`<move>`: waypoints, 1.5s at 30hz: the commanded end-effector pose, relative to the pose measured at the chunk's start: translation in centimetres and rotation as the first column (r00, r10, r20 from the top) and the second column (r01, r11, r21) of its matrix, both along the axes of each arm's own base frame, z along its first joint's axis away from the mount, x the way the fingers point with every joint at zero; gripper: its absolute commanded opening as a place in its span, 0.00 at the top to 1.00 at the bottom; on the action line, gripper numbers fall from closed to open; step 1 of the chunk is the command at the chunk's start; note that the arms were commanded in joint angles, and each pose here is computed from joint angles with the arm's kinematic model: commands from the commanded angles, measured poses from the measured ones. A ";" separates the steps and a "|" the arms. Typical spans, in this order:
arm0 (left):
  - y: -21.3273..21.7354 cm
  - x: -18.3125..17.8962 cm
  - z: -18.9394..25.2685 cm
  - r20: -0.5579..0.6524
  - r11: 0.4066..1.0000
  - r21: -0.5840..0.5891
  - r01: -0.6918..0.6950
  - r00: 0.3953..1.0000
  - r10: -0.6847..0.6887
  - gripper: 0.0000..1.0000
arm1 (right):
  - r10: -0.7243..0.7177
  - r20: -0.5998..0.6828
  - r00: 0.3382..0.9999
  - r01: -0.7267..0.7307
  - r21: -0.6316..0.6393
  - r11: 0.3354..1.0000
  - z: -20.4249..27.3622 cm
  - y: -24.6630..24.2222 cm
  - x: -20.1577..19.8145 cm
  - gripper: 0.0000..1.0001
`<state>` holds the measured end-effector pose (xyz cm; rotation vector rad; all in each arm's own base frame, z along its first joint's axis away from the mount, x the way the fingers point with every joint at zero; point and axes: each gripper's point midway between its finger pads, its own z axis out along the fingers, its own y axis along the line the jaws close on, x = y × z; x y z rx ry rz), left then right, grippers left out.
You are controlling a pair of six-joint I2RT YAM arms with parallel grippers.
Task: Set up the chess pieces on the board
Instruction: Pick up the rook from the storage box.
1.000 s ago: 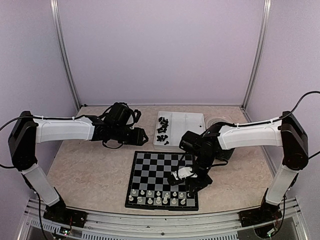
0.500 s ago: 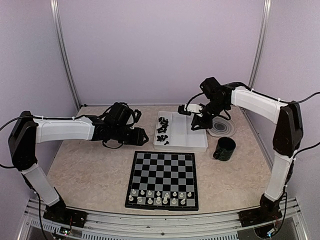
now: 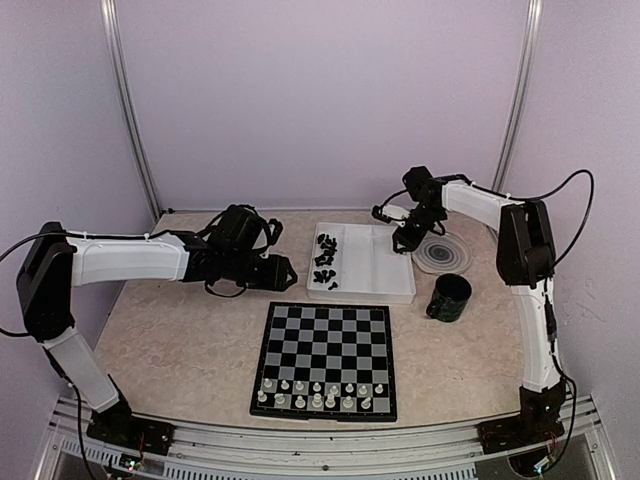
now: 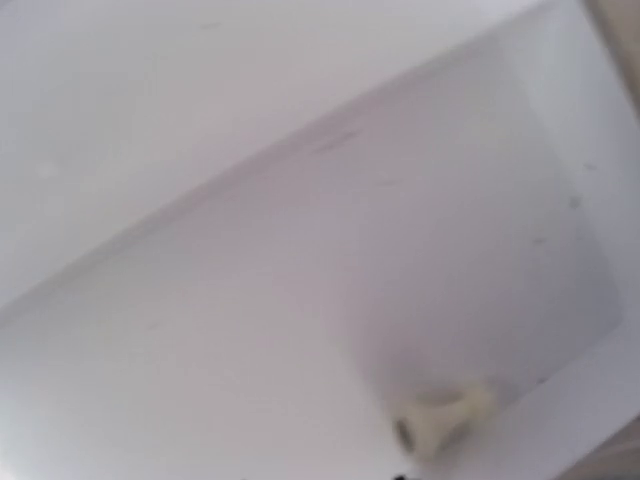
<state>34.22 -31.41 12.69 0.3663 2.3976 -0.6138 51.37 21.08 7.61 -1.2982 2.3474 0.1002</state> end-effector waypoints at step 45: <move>-0.9 -0.3 -0.4 -0.005 0.999 -0.013 0.039 0.999 -0.039 0.48 | -0.035 -0.026 0.999 0.032 -0.104 0.994 -0.6 -0.7 -0.7 0.75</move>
